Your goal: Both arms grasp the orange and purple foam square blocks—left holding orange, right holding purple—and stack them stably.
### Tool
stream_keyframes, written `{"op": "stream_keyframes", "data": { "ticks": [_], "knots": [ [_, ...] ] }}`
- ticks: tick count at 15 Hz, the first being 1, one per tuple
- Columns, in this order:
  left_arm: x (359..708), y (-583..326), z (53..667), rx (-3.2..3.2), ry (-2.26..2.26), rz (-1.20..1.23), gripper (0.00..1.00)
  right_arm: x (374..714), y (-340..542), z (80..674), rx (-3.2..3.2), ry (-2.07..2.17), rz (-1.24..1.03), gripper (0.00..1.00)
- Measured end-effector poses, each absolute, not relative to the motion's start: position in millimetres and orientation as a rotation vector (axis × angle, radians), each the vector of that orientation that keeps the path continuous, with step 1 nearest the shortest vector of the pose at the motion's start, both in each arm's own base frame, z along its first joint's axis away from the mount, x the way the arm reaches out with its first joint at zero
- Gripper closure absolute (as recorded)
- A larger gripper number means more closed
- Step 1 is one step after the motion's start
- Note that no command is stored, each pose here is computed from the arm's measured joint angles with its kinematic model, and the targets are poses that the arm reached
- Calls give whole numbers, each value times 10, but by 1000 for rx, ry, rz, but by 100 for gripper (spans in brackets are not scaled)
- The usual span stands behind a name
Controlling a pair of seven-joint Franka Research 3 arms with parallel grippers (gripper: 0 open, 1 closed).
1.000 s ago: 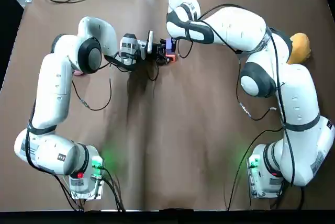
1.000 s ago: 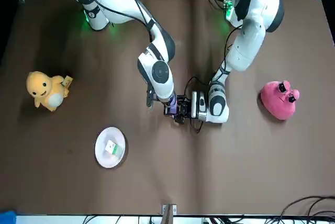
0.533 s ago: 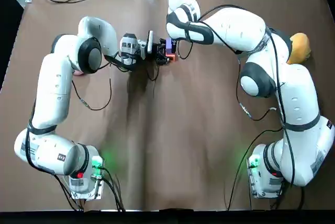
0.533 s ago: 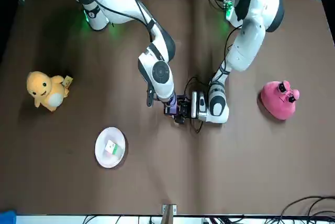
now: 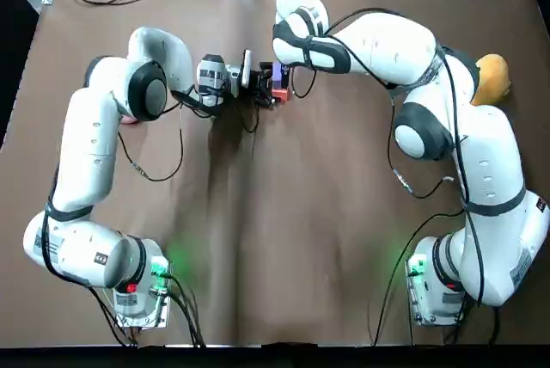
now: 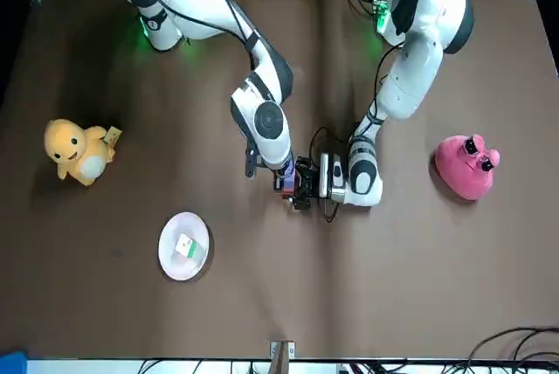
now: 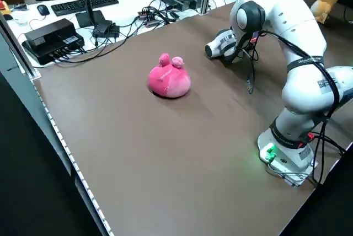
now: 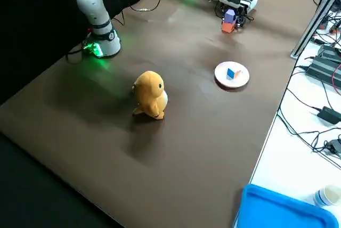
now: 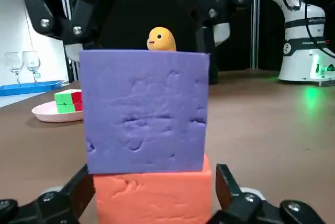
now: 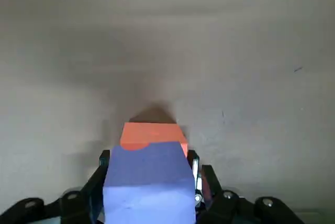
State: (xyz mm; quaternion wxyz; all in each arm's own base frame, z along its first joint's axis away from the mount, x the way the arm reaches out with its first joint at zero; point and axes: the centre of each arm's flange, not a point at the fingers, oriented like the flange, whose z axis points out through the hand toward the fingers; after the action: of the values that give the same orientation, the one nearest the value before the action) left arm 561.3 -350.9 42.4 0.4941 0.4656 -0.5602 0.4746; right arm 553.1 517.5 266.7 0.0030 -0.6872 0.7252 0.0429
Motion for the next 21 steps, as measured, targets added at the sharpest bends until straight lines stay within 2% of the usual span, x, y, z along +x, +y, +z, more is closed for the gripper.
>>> {"op": "stream_keyframes", "data": {
  "ticks": [4, 6, 11, 18, 21],
  "knots": [
    [5648, -3467, 427, 1135, -1359, 1156, 0, 5535, 5172, 2667, -2153, 2275, 134, 13],
    [5655, -3457, 426, 1137, -1359, 1157, 0, 5556, 5154, 2673, -2148, 2277, 132, 1],
    [5682, -3419, 429, 1142, -1356, 1162, 0, 5617, 5114, 2715, -2132, 2280, 126, 0],
    [5917, -3076, 534, 1179, -1346, 1202, 0, 5651, 5114, 2812, -2117, 2271, 124, 0],
    [5953, -2921, 626, 1225, -1310, 1145, 0, 5649, 5089, 2820, -2128, 2287, 127, 0]
  ]
}}
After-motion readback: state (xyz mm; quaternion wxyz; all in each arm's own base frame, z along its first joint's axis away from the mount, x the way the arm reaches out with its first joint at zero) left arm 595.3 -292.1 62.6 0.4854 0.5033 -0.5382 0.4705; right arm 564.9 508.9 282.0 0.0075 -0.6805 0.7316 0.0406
